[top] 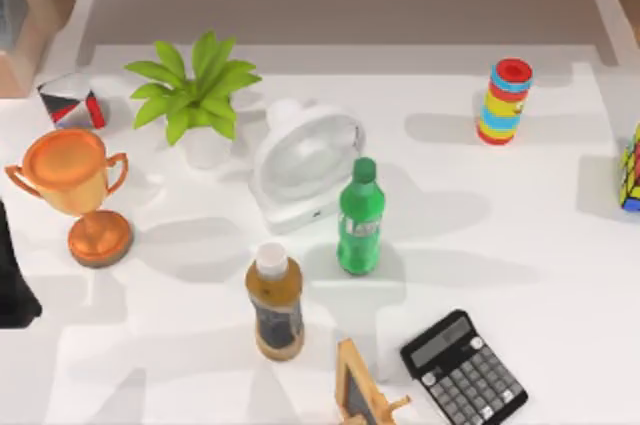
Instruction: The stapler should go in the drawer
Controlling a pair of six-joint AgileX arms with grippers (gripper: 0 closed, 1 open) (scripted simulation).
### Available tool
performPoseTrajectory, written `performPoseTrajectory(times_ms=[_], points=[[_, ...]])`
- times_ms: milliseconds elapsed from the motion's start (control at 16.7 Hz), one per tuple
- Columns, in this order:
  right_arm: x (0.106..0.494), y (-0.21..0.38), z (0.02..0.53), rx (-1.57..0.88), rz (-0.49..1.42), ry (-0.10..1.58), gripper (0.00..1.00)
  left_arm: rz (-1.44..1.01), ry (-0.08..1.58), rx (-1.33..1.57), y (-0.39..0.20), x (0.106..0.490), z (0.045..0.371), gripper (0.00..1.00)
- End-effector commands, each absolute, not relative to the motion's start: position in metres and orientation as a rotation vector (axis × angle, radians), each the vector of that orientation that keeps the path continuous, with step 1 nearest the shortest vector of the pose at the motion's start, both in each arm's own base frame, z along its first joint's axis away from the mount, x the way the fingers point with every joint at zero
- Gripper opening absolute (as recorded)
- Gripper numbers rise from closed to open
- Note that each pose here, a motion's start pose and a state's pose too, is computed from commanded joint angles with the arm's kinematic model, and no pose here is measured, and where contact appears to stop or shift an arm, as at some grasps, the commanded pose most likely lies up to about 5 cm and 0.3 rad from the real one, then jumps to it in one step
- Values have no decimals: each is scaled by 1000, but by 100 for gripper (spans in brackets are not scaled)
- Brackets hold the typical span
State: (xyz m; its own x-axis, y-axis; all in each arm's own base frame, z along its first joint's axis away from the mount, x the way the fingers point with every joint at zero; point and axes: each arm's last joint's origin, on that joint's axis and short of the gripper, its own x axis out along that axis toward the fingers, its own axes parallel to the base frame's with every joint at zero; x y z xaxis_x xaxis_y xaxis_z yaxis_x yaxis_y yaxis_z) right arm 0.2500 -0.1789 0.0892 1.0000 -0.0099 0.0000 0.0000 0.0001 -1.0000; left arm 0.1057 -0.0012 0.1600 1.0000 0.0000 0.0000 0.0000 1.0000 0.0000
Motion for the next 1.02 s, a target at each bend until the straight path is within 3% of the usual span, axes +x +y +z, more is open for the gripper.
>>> performPoseTrajectory(times_ms=[660,1020], points=[[250,-179,89,-1571,-8,8,2,0,0,0,-1,106,160,100],[250,-179,89,-1571,-8,8,0,0,0,0,-1,106,160,100]])
